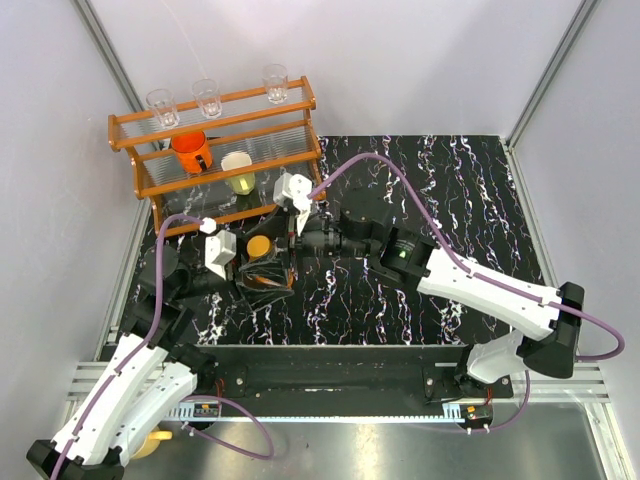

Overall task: Screw on the bottle caps
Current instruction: Screw the bottle cap onto the plastic bottle, then place the plastic bottle at the center of the board.

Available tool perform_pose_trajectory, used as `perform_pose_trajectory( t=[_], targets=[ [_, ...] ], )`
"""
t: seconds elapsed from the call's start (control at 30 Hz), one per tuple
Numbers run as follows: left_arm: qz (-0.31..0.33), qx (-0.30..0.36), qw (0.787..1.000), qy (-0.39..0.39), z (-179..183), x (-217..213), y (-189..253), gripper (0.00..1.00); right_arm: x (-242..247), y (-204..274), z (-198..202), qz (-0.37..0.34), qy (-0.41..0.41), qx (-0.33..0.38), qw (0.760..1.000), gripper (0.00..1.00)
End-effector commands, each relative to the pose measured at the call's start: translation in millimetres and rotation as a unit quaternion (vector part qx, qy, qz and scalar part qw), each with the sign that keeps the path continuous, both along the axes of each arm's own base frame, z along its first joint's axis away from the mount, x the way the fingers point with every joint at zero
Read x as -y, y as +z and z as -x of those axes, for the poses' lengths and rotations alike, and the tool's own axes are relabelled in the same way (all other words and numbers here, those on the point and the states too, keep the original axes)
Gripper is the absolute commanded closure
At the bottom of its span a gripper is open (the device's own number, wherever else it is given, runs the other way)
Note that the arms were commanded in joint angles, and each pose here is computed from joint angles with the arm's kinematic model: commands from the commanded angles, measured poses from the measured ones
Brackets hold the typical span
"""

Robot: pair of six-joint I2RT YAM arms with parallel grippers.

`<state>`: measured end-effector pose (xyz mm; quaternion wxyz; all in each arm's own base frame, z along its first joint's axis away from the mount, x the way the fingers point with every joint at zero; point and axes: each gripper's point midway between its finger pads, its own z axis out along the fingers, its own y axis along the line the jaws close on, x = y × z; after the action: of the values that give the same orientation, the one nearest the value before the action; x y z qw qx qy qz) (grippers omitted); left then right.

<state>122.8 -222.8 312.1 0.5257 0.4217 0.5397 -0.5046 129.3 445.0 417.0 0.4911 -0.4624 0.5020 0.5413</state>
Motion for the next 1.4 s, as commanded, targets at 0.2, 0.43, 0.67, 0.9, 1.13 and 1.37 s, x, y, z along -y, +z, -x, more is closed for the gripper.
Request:
perform_pose_trajectory(
  t=[0.2,0.43,0.67,0.9,1.13,1.37],
  targets=[
    [0.022,0.044,0.998,0.045,-12,-5,26,0.86,10,-6,-18,0.005,-0.08,0.018,0.997,0.31],
    [0.016,0.043,0.998,0.039,-10,-5,20,0.86,12,6,-14,-0.014,-0.072,0.024,0.997,0.41],
    [0.009,0.043,0.998,0.034,-8,-5,16,0.85,13,11,-12,-0.018,-0.068,0.029,0.997,0.36],
    [0.009,0.041,0.999,0.033,-8,-5,14,0.85,24,25,-13,-0.028,-0.081,0.051,0.995,0.24],
    [0.012,0.04,0.999,0.03,-7,-5,15,0.85,23,23,-10,-0.018,-0.071,0.05,0.996,0.33],
    [0.012,0.04,0.998,0.035,-8,-6,16,0.85,14,11,-5,0.005,-0.046,0.038,0.998,0.39]
  ],
)
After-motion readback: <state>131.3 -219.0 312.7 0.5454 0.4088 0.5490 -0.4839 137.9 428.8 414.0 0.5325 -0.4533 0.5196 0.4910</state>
